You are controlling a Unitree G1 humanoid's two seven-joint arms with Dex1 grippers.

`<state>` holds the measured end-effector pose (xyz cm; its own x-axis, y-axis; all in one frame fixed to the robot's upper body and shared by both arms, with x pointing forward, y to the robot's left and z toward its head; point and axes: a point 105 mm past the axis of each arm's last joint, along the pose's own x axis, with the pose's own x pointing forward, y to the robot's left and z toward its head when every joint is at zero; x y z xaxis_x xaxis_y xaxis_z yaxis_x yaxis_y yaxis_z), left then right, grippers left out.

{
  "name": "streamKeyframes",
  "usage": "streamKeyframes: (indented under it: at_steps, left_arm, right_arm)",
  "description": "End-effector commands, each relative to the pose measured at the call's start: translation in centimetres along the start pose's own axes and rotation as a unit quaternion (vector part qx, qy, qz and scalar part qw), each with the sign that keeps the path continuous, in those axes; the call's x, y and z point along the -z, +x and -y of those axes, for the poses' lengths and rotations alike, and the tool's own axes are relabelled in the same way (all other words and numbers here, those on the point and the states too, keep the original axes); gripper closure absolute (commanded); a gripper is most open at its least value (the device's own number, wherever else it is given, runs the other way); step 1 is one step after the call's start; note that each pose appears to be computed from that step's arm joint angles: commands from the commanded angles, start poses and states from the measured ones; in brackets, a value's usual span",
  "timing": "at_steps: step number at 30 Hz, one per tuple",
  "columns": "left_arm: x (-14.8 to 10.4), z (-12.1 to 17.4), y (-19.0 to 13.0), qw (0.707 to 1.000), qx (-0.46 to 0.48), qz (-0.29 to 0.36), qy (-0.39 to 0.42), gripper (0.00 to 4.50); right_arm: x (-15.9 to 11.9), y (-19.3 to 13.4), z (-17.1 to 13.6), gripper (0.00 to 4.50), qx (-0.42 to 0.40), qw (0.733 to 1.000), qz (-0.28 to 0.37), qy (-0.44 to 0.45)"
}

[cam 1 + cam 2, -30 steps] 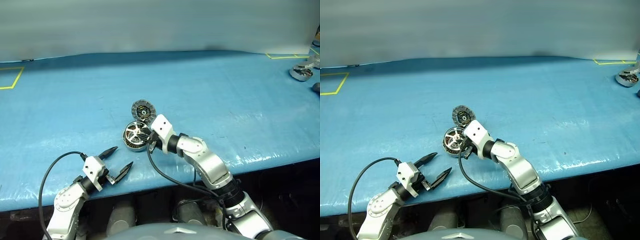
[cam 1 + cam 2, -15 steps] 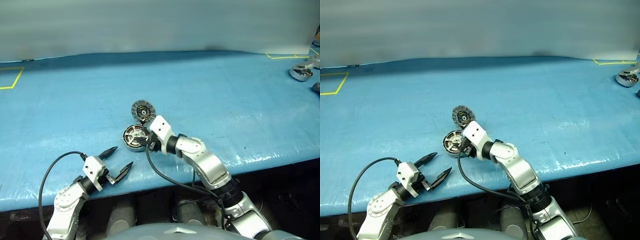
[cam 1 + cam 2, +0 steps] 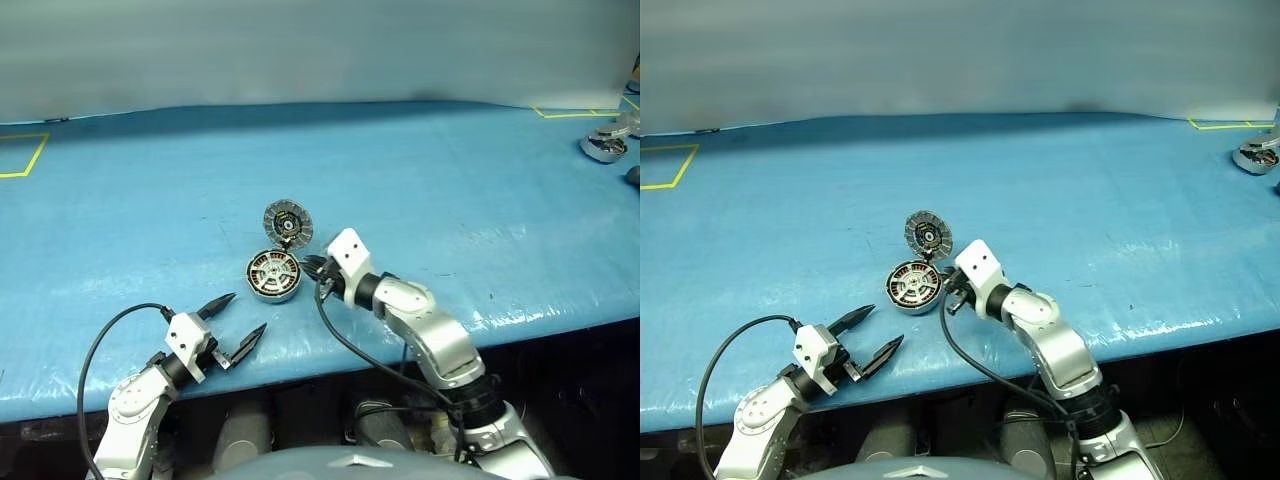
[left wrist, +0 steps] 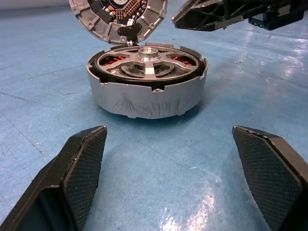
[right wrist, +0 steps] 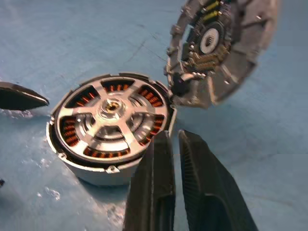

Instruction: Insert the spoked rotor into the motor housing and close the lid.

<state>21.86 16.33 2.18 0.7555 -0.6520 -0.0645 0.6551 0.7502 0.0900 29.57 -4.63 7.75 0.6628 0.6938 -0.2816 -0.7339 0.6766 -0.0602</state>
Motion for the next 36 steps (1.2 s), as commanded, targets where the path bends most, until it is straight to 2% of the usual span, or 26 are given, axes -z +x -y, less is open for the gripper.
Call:
streamKeyframes:
  at_steps: [1,10,17,26,33,36]
  left_arm:
    - [0.2,0.3,0.0,1.0,0.0,-0.001,0.002,0.05]
    - [0.1,0.1,0.4,1.0,0.002,0.003,0.003,0.05]
    - [0.0,-0.2,0.0,1.0,-0.002,-0.003,0.007,0.05]
    - [0.0,-0.1,-0.1,1.0,-0.008,-0.003,0.007,0.05]
    - [0.0,-0.1,-0.2,1.0,-0.012,-0.004,0.007,0.05]
    - [0.0,-0.1,-0.3,1.0,-0.013,-0.004,0.007,0.05]
  right_arm:
    - [-0.5,-1.1,1.7,4.45,0.045,0.999,0.001,-0.007]
    - [-2.1,0.8,-0.4,4.45,0.008,1.0,0.022,-0.019]
    - [-3.5,2.5,-4.0,4.45,-0.07,0.996,0.052,-0.018]
    - [-2.0,4.6,-5.6,4.45,-0.103,0.994,0.028,-0.014]
    - [1.7,5.4,-5.6,4.45,-0.102,0.994,-0.046,-0.006]
    - [1.4,5.2,-5.4,4.45,-0.099,0.994,-0.037,-0.003]
